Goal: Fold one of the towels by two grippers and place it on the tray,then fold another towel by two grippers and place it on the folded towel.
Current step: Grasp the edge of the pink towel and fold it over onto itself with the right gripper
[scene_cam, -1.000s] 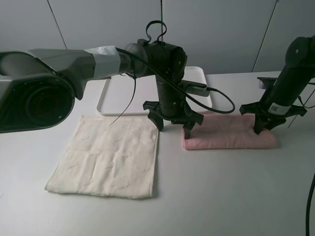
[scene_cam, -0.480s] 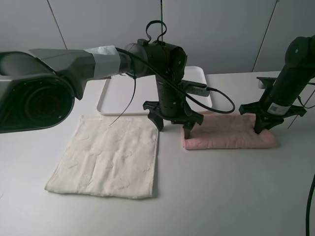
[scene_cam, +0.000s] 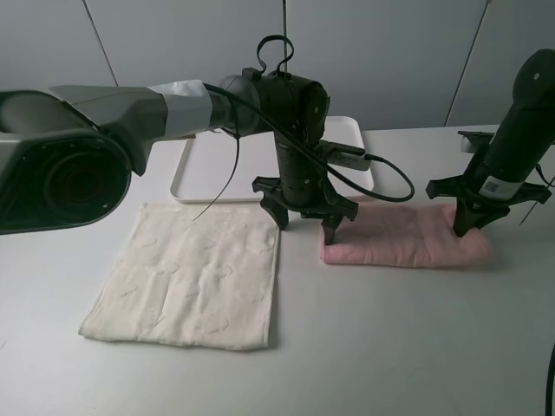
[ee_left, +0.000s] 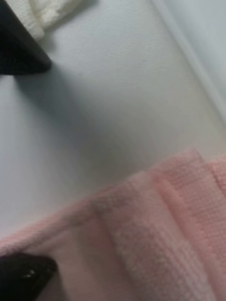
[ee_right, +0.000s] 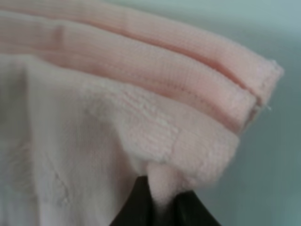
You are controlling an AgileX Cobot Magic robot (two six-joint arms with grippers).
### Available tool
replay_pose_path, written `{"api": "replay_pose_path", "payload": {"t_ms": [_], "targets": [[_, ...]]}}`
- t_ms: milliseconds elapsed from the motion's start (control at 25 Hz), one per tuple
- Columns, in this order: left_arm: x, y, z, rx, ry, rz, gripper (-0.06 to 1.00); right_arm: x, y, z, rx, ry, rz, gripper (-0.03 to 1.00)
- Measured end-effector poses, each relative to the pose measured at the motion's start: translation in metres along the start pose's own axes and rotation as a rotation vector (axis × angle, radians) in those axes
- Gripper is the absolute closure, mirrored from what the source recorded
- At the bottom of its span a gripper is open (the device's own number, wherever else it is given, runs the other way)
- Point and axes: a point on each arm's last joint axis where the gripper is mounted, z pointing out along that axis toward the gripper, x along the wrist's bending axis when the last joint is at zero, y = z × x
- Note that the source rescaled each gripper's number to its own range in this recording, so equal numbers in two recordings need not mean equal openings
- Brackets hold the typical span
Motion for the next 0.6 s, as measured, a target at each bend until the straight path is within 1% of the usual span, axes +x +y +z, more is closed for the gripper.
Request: {"api": "replay_pose_path", "payload": {"t_ms": [200, 320, 600], "targets": [[0.0, 0.0, 0.0, -0.002, 0.0, 0.002, -0.03, 0.007, -0.003, -0.021, -0.044, 0.057, 0.035, 0.92], [0.002, 0.001, 0.0, -0.002, 0.0, -0.002, -0.03, 0.014, -0.006, -0.03, -0.049, 0.126, 0.046, 0.92], [0.01, 0.002, 0.0, 0.001, -0.001, -0.018, -0.03, 0.035, -0.007, -0.038, -0.036, 0.372, 0.058, 0.92]]}}
